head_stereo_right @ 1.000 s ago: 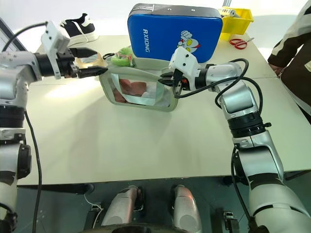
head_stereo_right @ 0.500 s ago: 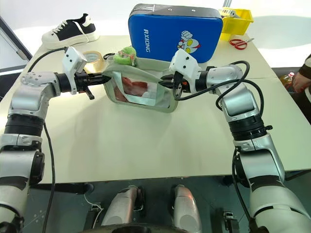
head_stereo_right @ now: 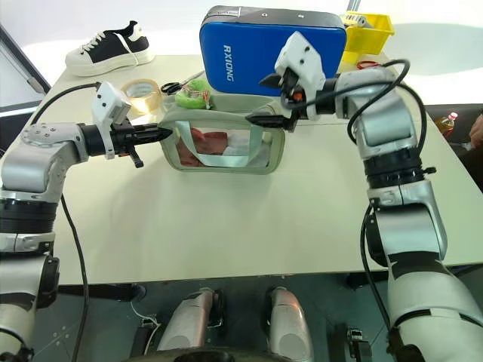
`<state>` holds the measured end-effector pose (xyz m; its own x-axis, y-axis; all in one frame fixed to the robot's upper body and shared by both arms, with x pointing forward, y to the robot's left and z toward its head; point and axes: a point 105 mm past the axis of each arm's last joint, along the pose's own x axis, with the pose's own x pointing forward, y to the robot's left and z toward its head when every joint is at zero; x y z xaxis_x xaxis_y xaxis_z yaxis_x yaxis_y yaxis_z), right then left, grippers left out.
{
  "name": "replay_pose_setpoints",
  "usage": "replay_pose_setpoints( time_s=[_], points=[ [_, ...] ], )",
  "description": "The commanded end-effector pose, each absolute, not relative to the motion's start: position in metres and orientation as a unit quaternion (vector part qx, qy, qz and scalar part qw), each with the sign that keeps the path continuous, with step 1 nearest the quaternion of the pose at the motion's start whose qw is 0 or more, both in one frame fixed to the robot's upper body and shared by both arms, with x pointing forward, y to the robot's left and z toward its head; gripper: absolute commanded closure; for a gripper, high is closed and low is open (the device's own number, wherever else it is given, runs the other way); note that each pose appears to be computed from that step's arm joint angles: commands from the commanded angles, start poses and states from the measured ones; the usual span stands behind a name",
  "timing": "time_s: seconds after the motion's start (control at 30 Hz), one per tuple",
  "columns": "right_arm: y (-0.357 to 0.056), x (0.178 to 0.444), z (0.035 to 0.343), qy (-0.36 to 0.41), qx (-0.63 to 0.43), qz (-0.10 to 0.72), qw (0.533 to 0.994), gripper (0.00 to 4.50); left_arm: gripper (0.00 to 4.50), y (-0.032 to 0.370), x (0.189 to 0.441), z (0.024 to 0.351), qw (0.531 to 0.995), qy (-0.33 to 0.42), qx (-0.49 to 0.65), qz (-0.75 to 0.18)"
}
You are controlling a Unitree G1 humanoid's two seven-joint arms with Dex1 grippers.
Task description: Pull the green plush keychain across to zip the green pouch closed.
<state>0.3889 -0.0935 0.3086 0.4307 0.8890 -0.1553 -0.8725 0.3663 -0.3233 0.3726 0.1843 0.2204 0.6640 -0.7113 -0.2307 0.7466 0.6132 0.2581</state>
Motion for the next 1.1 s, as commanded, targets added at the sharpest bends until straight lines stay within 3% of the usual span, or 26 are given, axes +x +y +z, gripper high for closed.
replay_pose_setpoints(
  time_s=[0.03,0.1,0.23,0.4,0.57,0.7,0.9,1.1],
  points=[
    [-0.068,0.401,0.348,-0.056,-0.086,0.525,0.845,0.28,4.50,0.186,0.370,0.237,0.900,0.020,0.176,-0.400],
    [-0.052,0.411,0.344,-0.038,-0.057,0.519,0.852,0.28,4.50,0.185,0.371,0.238,0.899,0.019,0.172,-0.402],
    [-0.021,0.433,0.306,0.026,-0.037,0.486,0.873,0.28,4.50,0.181,0.372,0.238,0.897,0.017,0.174,-0.406],
    [-0.010,0.434,0.280,0.093,0.003,0.492,0.866,0.28,4.50,0.180,0.372,0.237,0.896,0.017,0.177,-0.406],
    [-0.002,0.430,0.279,0.093,0.012,0.510,0.855,0.28,4.50,0.180,0.371,0.236,0.896,0.018,0.178,-0.405],
    [-0.002,0.429,0.291,0.070,0.015,0.518,0.852,1.58,4.50,0.179,0.372,0.236,0.897,0.018,0.177,-0.405],
    [-0.019,0.433,0.308,0.035,0.005,0.500,0.866,4.45,4.50,0.176,0.372,0.234,0.895,0.018,0.175,-0.409],
    [-0.068,0.431,0.341,-0.027,-0.031,0.446,0.894,4.45,4.50,0.174,0.371,0.232,0.893,0.022,0.173,-0.414]
  ],
)
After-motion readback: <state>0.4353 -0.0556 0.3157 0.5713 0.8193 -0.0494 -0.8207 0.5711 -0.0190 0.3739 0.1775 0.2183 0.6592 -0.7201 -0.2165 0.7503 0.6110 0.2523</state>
